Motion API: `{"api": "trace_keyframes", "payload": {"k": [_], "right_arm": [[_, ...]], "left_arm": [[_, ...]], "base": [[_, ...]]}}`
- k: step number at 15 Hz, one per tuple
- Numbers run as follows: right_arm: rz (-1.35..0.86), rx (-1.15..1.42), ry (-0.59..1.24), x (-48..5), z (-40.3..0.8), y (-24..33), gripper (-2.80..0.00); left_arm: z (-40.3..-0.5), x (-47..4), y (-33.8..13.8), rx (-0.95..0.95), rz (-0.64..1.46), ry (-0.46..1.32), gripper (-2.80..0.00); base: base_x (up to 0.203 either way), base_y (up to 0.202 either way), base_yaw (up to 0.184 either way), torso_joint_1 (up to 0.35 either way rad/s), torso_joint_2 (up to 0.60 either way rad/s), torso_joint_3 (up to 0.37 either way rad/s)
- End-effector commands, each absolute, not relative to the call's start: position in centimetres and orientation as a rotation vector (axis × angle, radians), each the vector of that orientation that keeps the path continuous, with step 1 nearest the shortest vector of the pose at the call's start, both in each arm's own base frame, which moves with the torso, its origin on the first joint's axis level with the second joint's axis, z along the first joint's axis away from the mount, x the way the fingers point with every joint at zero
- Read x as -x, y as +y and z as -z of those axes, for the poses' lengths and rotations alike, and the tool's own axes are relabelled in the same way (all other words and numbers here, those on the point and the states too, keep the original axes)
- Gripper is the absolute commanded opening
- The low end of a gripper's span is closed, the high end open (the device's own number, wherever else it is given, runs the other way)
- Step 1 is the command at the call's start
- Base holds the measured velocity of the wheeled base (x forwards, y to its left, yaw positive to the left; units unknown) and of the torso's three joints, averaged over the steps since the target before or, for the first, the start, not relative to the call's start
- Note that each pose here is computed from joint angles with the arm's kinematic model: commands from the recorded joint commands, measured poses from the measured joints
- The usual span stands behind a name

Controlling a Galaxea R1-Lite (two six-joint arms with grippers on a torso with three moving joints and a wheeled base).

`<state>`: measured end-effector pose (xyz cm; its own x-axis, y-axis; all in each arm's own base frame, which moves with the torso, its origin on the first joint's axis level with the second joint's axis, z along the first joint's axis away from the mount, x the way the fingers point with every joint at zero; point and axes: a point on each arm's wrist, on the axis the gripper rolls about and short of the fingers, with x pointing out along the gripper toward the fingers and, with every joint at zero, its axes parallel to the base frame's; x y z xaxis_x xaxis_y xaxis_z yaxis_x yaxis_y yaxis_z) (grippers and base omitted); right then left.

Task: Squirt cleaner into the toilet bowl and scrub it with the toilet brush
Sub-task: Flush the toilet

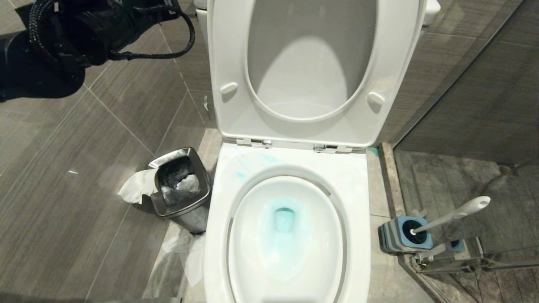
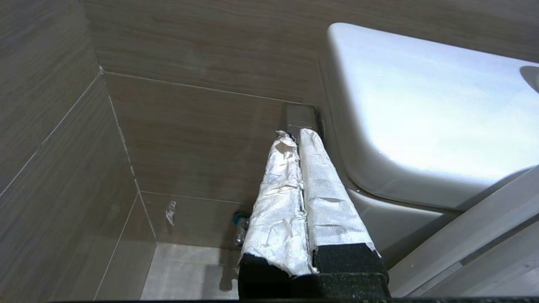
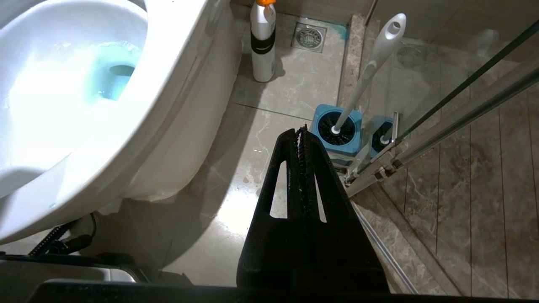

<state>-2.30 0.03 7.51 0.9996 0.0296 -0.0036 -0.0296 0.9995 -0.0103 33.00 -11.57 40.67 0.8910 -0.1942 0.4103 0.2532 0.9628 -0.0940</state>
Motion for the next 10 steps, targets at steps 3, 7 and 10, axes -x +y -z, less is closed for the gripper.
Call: {"api": "trace_keyframes", "payload": {"k": [3, 7, 10], "right_arm": [[-0.031, 0.010, 0.005, 2.3, -7.5, 0.0, -2.80], [-0.031, 0.011, 0.004, 2.3, -7.5, 0.0, -2.80], [-0.031, 0.011, 0.006, 2.3, -7.5, 0.0, -2.80]], "left_arm": [[-40.3, -33.9, -11.9, 0.151, 0.233, -0.425, -2.80], [-41.0, -34.2, -11.6, 0.156, 0.210, -0.495, -2.80], [-40.9, -34.6, -10.6, 0.143, 0.180, -0.497, -2.80]], "base": [[0.000, 0.000, 0.000, 0.000, 0.00, 0.000], [0.000, 0.000, 0.000, 0.000, 0.00, 0.000], [0.000, 0.000, 0.000, 0.000, 0.00, 0.000]]}}
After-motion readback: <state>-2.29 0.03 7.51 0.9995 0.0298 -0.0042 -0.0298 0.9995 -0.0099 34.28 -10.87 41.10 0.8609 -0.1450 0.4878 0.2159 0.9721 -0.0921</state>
